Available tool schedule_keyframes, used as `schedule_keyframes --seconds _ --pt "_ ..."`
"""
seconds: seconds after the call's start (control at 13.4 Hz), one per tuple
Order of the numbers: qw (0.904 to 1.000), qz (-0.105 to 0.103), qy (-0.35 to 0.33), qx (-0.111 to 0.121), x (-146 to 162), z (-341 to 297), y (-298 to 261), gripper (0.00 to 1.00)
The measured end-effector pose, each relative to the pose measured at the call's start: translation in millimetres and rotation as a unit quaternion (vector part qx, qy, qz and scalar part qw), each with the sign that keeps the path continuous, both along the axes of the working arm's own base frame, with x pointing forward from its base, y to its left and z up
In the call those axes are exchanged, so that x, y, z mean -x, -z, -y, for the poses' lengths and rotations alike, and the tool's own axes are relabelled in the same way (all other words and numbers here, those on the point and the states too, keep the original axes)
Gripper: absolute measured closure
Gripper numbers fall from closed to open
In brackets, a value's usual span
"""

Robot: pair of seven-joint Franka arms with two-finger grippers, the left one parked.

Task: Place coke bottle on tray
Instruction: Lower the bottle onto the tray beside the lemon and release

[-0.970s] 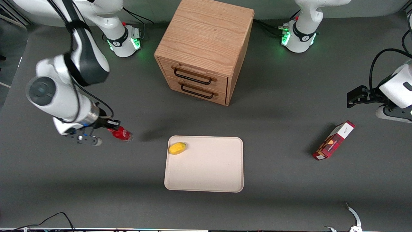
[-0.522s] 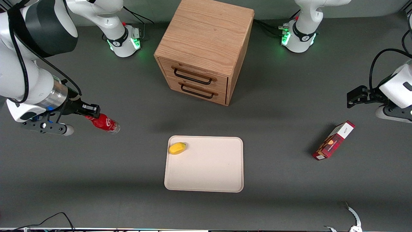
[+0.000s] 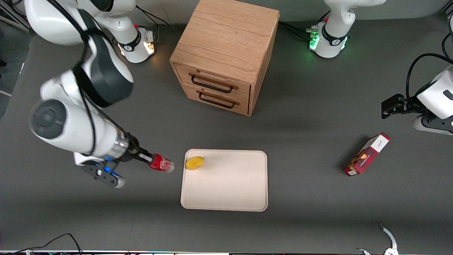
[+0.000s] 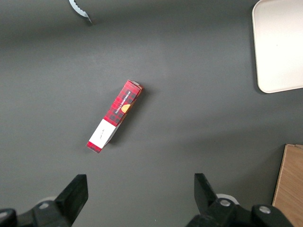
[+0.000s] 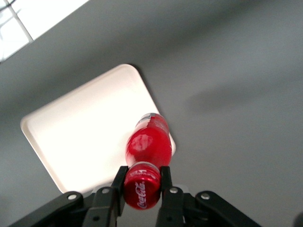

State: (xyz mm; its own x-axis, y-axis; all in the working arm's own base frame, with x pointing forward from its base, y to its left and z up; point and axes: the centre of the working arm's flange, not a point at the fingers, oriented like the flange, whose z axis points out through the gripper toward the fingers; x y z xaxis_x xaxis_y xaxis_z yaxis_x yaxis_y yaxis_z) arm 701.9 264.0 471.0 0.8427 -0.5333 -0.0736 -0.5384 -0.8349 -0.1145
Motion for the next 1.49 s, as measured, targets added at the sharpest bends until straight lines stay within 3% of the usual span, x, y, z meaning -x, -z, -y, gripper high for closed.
schedule_keyframes --seconds 0.15,0.6,0.82,0.97,1.12,1.34,1.49 --pt "0.9991 0.009 0.041 -0.008 -12.9 -17.8 39.5 0.68" --pt "0.9954 0.036 0.085 0.025 -26.1 -50.0 132.9 0.68" --pt "0.9951 0.041 0.086 0.027 -26.9 -55.6 144.1 0.68" --pt "0.9951 0.04 0.087 0.026 -27.7 -54.3 142.0 0.51" --pt "0.9959 0.031 0.08 0.028 -24.4 -54.1 118.1 0.28" --pt "0.9982 0.025 -0.011 0.053 3.1 -30.1 -4.8 0.0" --pt "0.9941 0.011 -0.075 0.077 45.1 9.5 -104.0 0.0"
